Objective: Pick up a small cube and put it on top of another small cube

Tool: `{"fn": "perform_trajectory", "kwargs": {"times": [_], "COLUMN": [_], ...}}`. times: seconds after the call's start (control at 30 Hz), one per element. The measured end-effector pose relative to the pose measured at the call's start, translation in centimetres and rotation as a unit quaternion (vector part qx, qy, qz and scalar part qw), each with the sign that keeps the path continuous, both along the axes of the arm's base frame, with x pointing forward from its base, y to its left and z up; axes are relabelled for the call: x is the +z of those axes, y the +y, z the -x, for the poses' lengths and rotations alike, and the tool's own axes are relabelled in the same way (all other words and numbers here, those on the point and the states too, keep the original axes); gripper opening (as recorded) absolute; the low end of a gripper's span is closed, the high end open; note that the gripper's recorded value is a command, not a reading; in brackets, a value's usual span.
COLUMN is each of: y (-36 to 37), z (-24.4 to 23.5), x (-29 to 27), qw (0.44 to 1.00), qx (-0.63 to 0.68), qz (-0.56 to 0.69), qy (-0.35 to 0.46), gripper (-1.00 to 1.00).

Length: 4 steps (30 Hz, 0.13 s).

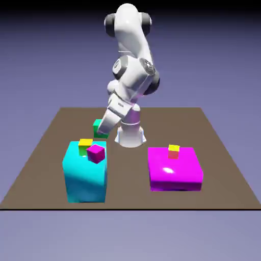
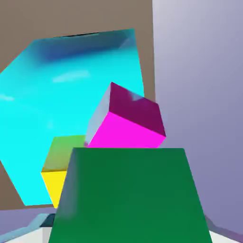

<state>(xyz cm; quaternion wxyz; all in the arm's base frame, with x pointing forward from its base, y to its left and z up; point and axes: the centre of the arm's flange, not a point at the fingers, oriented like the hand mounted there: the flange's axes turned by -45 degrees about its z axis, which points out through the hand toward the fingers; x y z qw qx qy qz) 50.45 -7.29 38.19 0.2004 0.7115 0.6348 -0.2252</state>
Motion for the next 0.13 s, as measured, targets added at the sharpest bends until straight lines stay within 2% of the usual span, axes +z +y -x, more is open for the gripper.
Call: {"fn": "perform_trajectory", "kwargs": {"times": [0.03, 0.13], "y": [-0.8, 0.1], "z": [0.2, 0.0], "x": [-1.4, 0.1], "qw": [1.000, 1.000], "qx": [-0.001, 0.001], "qz": [-0.001, 0.000], "qy": [0.000, -0.001], "gripper": [1.00, 1.00]}}
